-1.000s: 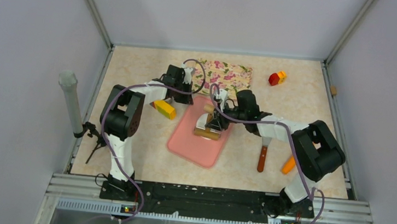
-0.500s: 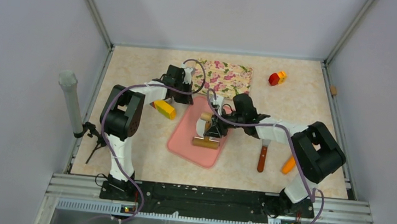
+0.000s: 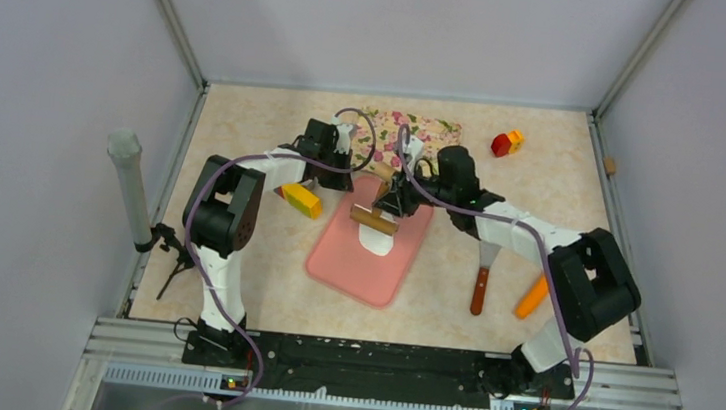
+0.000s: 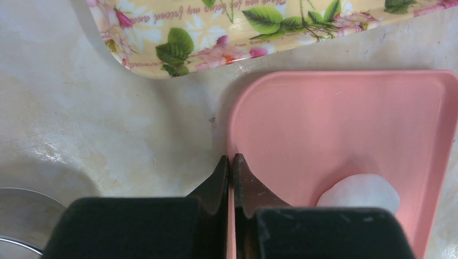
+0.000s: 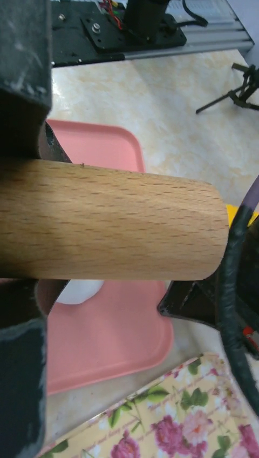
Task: Roll out the dumpling wrappers from the dough
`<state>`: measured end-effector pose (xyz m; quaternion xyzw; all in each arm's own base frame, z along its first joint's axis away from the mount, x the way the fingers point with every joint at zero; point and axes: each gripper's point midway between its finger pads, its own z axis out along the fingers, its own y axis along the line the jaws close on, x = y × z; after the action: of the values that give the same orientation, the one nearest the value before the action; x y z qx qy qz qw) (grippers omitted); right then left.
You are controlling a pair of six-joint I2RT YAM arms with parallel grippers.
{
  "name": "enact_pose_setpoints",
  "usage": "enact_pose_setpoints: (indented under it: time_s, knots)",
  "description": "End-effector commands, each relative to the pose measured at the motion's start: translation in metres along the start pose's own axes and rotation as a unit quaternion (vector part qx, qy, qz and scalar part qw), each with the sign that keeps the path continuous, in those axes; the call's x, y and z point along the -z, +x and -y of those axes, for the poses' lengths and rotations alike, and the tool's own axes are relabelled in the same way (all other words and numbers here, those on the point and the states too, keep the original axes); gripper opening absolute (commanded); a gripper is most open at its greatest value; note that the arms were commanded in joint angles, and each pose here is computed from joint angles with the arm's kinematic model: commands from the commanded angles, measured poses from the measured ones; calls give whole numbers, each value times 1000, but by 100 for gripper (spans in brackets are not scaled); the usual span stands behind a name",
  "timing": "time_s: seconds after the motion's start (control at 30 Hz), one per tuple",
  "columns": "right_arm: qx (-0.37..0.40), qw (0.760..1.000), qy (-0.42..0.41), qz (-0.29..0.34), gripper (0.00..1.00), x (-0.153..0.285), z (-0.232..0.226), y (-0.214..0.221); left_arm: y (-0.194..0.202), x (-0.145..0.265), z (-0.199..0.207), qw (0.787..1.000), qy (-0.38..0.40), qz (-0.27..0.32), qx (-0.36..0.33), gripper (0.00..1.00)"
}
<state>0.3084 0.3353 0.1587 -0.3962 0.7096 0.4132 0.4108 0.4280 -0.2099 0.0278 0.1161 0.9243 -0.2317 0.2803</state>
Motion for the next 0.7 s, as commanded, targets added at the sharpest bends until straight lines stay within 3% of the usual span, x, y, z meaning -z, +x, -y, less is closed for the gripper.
enact_pose_setpoints:
  time_s: [0.0,0.23,0.67]
  knots:
    - [-23,998,54,-7,0,-10,24,28,36,-6,-21,998,-42,-46,10,0]
    - [-8,993,16,-117,0,-11,9,103,36,-6,-21,998,-42,-46,10,0]
    - [-4,984,-53,-171,0,-1,-31,137,36,-5,-22,998,-44,-46,11,0]
